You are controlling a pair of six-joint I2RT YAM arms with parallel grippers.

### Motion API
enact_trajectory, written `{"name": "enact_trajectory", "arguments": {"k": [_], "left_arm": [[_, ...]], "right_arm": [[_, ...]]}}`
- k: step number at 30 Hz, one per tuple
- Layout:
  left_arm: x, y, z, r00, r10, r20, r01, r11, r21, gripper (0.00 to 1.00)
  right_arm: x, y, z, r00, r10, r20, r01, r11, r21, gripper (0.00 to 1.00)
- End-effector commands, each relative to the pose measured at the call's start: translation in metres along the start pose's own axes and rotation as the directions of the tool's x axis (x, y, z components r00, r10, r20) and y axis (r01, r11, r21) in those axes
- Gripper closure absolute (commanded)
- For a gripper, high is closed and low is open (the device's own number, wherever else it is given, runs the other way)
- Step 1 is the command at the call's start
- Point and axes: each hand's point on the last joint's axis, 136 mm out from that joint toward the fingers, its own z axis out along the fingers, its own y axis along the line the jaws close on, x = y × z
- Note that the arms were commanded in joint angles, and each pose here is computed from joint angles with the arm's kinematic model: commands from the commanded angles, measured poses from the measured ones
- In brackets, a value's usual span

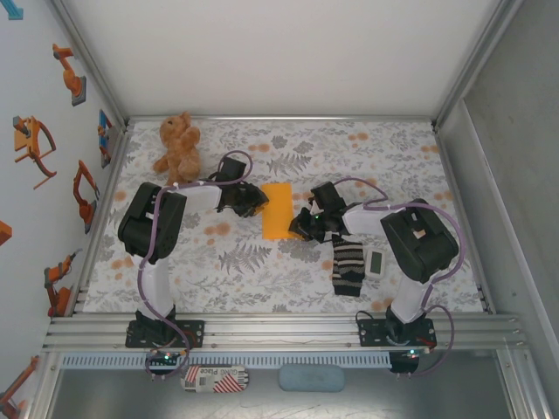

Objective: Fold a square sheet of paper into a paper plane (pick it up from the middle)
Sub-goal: Fold the second fold of the triangle at the center of the table.

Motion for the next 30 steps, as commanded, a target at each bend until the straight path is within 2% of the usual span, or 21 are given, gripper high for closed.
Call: {"name": "enact_trajectory", "arguments": {"k": [1,8,13,15,24,30], "left_arm": [[0.011,0.049,0.003,0.997,-0.074,-0.024,0.069,0.986,-0.15,0.77],[0.003,0.009,-0.009,0.999,0.047,-0.018,-0.047,0.999,-0.002,0.76],[0.001,-0.042,-0.021,0.986,0.167,-0.016,-0.161,0.968,0.192,0.76],[0.001,-0.047,-0.02,0.984,0.179,-0.019,-0.171,0.961,0.217,0.76],[0.005,-0.037,-0.003,0.978,0.197,-0.062,-0.184,0.968,0.168,0.76],[0.006,-0.016,0.006,0.978,0.185,-0.093,-0.181,0.982,0.046,0.77]], "right_arm": [[0.0,-0.001,-0.005,1.0,-0.005,0.028,0.004,1.0,0.015,0.88],[0.001,-0.002,-0.01,0.999,-0.015,0.033,0.014,1.0,0.021,0.98],[0.002,0.0,-0.016,0.999,-0.05,0.021,0.05,0.998,0.037,0.99],[0.001,0.001,-0.018,0.998,-0.059,0.02,0.058,0.998,0.04,0.99],[-0.002,0.01,-0.019,0.996,-0.087,0.019,0.086,0.996,0.026,1.0],[-0.007,0.022,-0.022,0.993,-0.116,0.033,0.116,0.993,-0.007,1.0]]}}
